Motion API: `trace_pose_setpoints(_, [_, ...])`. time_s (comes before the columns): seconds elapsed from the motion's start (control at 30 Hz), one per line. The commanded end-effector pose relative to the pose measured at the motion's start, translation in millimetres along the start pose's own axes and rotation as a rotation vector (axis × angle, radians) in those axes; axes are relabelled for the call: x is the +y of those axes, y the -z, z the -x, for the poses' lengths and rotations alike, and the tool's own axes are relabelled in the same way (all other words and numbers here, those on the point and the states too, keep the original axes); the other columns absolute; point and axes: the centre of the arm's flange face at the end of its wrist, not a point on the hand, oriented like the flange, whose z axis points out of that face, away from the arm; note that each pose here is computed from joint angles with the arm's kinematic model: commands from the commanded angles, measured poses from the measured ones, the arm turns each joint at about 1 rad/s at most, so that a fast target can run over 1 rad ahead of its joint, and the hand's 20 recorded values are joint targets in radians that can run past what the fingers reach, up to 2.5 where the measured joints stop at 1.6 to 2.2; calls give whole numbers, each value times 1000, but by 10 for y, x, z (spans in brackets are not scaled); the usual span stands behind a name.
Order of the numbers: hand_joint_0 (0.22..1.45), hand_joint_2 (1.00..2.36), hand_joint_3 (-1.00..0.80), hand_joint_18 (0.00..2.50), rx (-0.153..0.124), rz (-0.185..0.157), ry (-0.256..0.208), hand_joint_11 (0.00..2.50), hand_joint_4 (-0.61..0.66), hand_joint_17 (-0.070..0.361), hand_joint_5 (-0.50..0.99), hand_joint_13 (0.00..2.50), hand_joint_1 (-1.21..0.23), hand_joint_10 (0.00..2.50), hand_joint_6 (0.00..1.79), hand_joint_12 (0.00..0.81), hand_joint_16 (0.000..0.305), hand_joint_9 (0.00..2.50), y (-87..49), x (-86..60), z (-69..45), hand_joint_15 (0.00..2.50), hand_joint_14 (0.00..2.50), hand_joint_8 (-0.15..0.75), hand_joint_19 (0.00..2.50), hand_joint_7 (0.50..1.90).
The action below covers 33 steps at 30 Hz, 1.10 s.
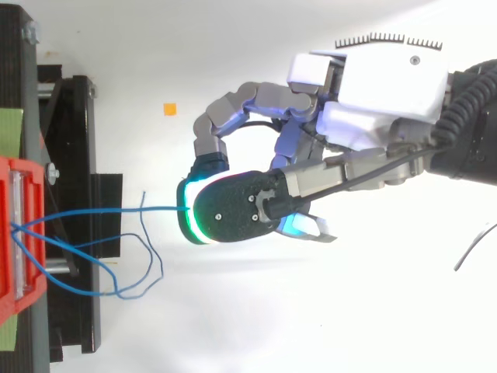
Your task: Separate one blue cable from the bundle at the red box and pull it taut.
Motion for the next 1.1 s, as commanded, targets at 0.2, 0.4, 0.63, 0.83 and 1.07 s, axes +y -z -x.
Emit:
trace_pose_setpoints(0.2, [736,1014,-273,971,5,34,-37,1634,-71,127,-176,1558,-771,5,940,368,57,1390,-37,-30,-11,1577,13,350,683,1161])
trace_pose_setpoints(0.4, [736,1014,-274,970,13,55,-43,1633,-70,128,-176,1559,-771,6,940,376,57,1390,-62,-194,-11,1580,14,348,683,1161])
trace_pose_setpoints(0.63, [735,1014,-272,968,21,100,-47,1639,-74,127,-176,1558,-773,5,939,373,57,1392,-103,-225,-21,1581,13,350,683,1169])
trace_pose_setpoints(0.83, [737,1014,-274,969,16,102,-41,1646,-72,128,-176,1558,-773,6,939,370,57,1389,-105,-223,-17,1582,13,342,681,1172])
trace_pose_setpoints(1.07, [737,1014,-268,970,18,101,-41,1641,-75,128,-176,1563,-773,6,938,367,57,1395,-104,-224,-28,1590,12,346,686,1176])
